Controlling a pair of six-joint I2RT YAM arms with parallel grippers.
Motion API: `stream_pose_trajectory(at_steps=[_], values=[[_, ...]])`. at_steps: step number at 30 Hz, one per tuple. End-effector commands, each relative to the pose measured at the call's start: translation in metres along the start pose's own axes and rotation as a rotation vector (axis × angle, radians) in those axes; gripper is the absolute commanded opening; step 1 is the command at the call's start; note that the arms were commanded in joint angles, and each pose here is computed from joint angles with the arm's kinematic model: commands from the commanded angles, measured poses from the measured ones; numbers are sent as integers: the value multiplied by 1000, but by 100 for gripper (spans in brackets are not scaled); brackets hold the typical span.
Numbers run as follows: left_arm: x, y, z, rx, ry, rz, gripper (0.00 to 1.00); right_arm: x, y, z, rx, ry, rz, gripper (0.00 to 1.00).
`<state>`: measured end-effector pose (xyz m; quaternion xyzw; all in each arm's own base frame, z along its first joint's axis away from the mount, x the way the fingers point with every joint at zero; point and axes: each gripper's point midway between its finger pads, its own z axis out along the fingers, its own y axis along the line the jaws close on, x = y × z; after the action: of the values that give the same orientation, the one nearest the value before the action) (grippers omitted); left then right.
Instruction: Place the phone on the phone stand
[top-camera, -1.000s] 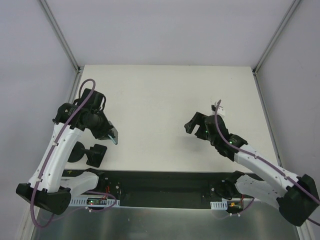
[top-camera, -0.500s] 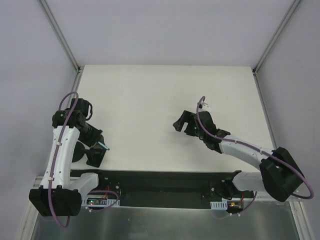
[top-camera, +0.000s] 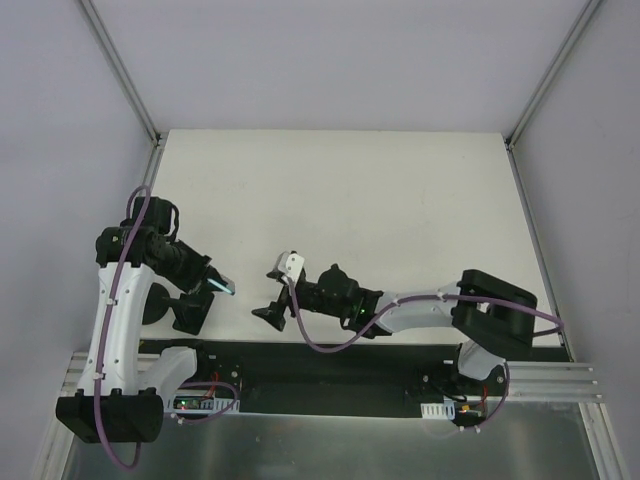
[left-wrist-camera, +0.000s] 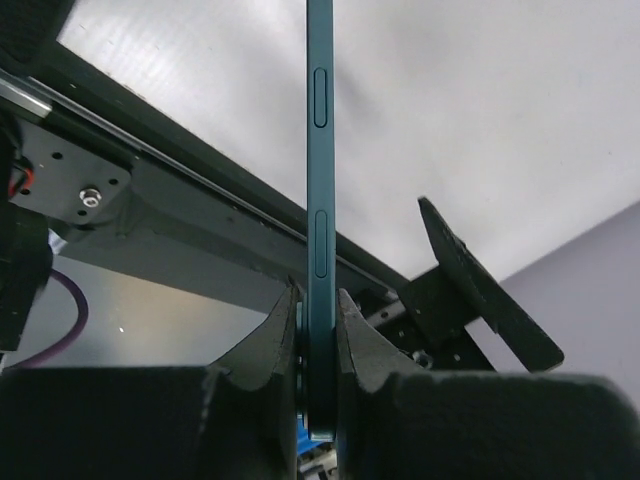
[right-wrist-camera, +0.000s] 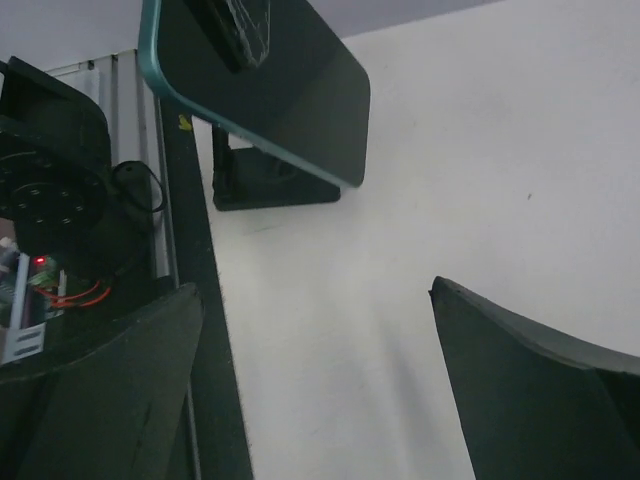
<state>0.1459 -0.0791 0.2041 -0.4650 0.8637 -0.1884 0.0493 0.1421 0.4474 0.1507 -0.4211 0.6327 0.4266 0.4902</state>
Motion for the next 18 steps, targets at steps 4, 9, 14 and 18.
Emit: stream_pose_trajectory(at_steps=[4, 9, 14, 18], values=[[57, 17, -19, -9, 256, -83, 0, -74, -2, 28, 28, -366, -312, 86], [64, 17, -18, -1, 293, -124, 0, -82, 7, 31, 14, -405, -354, 72], [66, 16, -18, 1, 306, -152, 0, -92, 22, 36, -11, -427, -393, 65], [66, 13, -22, 14, 302, -165, 0, -95, 27, 40, 1, -429, -409, 55]])
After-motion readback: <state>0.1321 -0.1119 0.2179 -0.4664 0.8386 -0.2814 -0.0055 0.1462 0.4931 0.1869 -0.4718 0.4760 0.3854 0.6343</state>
